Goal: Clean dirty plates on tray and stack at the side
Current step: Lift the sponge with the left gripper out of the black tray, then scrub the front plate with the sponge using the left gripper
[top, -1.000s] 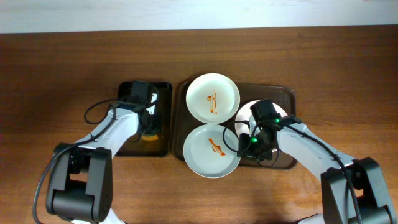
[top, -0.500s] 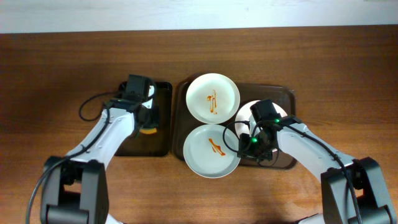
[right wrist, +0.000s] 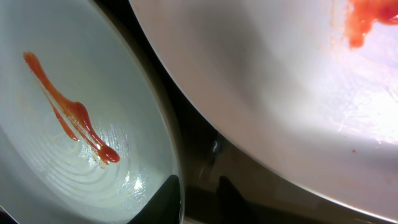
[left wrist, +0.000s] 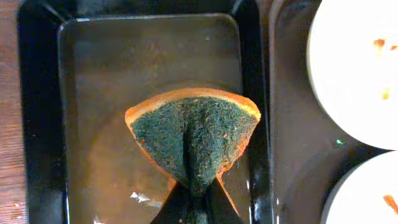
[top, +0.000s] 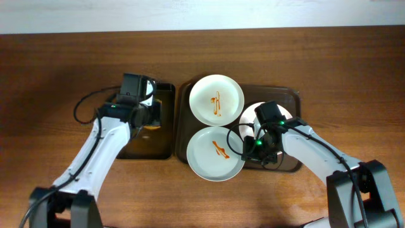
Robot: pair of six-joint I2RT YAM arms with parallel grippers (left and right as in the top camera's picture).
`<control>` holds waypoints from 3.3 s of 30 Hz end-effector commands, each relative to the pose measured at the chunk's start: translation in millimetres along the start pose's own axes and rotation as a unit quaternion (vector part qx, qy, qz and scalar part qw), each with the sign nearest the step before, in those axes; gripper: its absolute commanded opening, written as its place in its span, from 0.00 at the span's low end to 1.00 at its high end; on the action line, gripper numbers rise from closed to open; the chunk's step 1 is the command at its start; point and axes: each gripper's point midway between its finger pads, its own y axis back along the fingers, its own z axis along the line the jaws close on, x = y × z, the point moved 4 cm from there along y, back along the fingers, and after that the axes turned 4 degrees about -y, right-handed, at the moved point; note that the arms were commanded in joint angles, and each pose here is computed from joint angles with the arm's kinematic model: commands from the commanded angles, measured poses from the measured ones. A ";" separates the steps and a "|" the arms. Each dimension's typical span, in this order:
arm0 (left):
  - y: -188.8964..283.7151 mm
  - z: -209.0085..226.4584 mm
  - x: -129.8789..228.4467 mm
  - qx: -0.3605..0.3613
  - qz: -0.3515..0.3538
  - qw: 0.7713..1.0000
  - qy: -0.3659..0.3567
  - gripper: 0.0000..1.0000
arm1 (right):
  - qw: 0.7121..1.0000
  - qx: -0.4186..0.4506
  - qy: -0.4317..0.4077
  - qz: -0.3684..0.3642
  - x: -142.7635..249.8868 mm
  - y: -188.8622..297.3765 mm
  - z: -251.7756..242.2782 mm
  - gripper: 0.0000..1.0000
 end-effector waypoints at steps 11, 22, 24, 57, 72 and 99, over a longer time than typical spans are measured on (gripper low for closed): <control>56.9 12.6 -87.4 -0.047 -0.232 0.972 0.014 0.00 | 1.000 0.004 0.004 -0.003 -2.0 -0.1 2.2 0.22; 64.7 12.0 -101.6 -0.045 -0.270 0.962 0.016 0.00 | 1.000 0.005 0.004 -0.003 -1.9 -0.1 2.1 0.22; 64.7 12.0 -101.6 -0.045 -0.270 0.962 0.016 0.00 | 1.000 0.005 0.004 -0.003 -1.9 -0.1 2.1 0.22; -8.8 0.6 24.3 -0.003 0.067 0.995 0.068 0.00 | 1.000 0.006 0.003 0.000 -0.8 -0.1 1.5 0.22; -7.3 -222.1 57.6 0.411 0.169 0.896 0.019 0.00 | 1.000 0.005 0.004 -0.003 -1.9 -0.1 2.1 0.18; -37.4 -225.5 93.4 0.414 0.272 0.855 0.158 0.00 | 1.000 0.004 0.004 -0.003 -2.0 -0.1 2.2 0.18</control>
